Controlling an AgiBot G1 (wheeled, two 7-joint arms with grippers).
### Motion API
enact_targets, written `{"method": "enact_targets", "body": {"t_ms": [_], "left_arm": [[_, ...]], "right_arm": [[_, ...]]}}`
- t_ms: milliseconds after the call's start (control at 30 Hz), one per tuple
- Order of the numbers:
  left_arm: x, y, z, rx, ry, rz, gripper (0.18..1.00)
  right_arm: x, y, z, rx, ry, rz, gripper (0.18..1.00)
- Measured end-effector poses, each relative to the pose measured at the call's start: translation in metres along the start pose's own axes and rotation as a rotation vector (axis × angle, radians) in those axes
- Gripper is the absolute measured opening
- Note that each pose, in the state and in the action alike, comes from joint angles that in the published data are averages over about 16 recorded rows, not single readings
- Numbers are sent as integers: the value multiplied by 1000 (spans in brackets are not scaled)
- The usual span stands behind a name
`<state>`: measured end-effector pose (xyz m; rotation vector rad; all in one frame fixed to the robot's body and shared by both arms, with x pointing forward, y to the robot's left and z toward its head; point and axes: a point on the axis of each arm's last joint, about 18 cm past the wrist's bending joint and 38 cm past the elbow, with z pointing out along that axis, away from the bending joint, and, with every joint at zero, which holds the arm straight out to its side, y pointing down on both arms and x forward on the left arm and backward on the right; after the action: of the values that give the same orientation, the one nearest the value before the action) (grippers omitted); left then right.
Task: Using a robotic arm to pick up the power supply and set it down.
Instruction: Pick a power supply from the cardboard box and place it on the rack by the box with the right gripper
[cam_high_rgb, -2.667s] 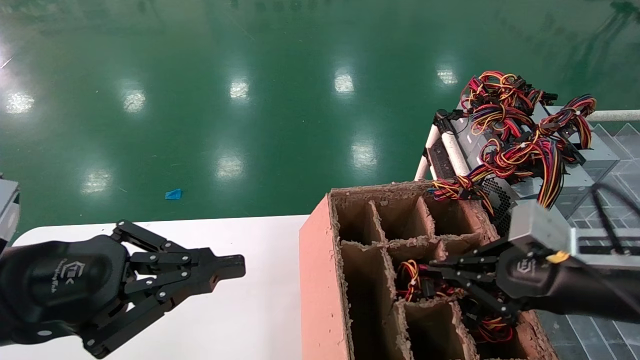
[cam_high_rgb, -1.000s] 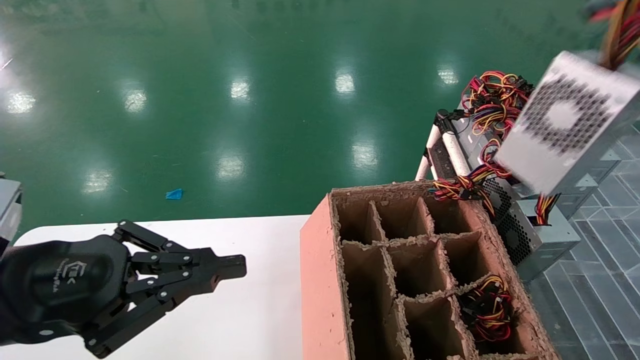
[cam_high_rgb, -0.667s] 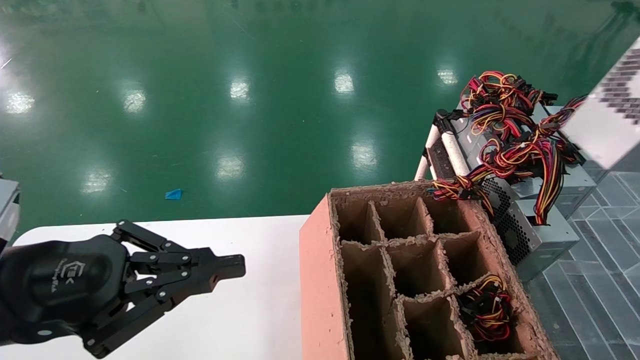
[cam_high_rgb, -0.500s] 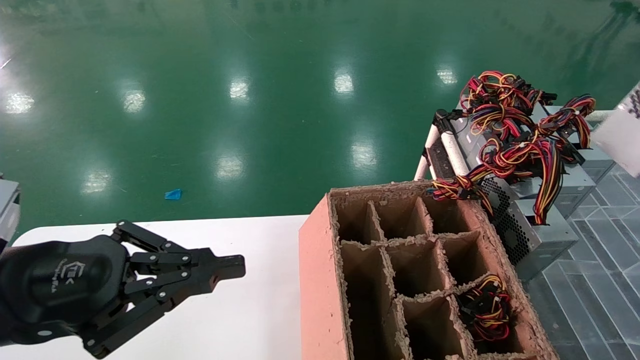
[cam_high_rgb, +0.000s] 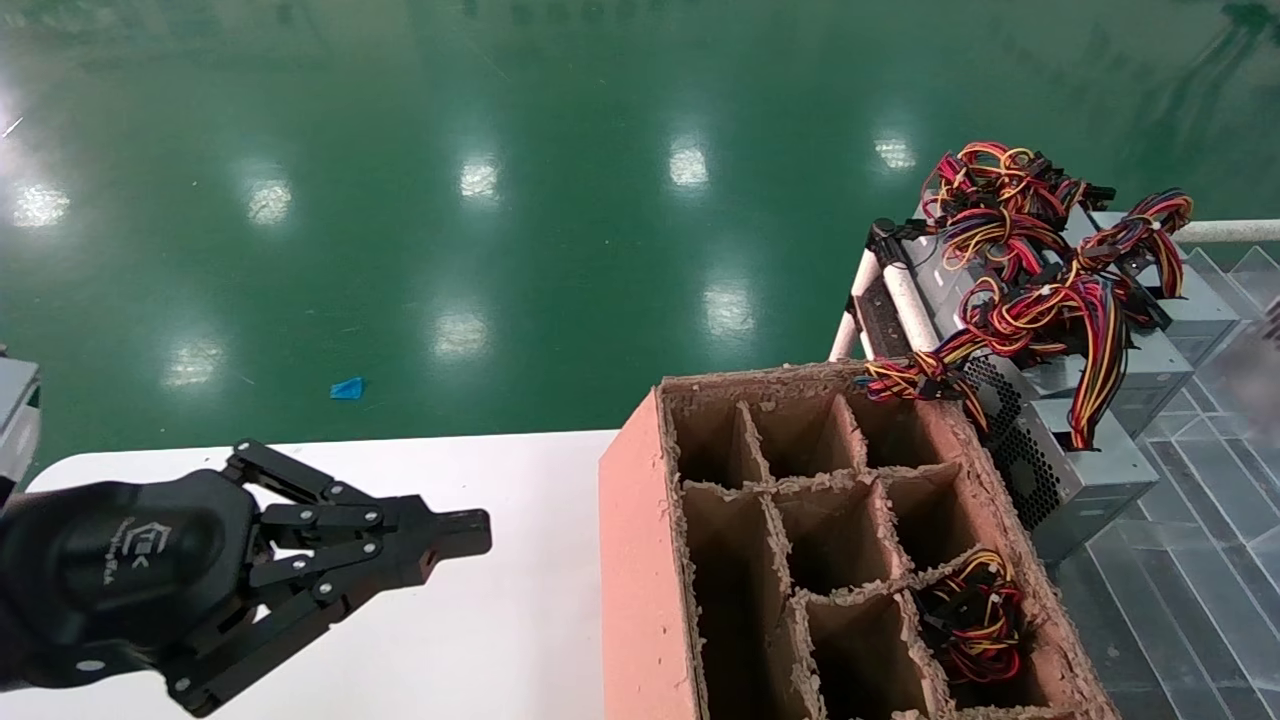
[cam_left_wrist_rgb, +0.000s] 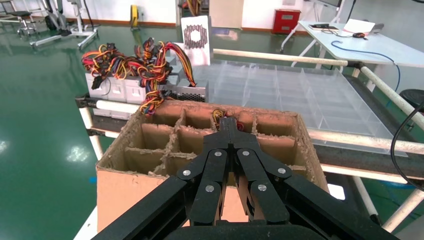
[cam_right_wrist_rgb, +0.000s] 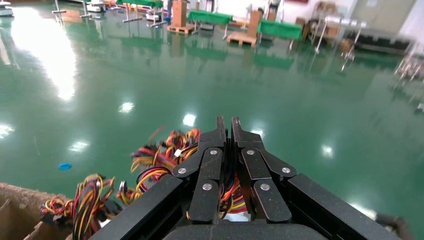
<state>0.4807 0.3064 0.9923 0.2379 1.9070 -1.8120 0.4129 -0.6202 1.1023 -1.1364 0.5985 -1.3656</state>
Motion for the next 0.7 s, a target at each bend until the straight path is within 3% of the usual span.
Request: {"method": "enact_targets", "body": {"t_ms": [333,700], "left_arm": [[0,0,0,0,0,0,191],[0,0,0,0,0,0,191]], "right_arm": [[6,43,5,-45,24,86,199],[14,66,5,-71,60,123,198]]}}
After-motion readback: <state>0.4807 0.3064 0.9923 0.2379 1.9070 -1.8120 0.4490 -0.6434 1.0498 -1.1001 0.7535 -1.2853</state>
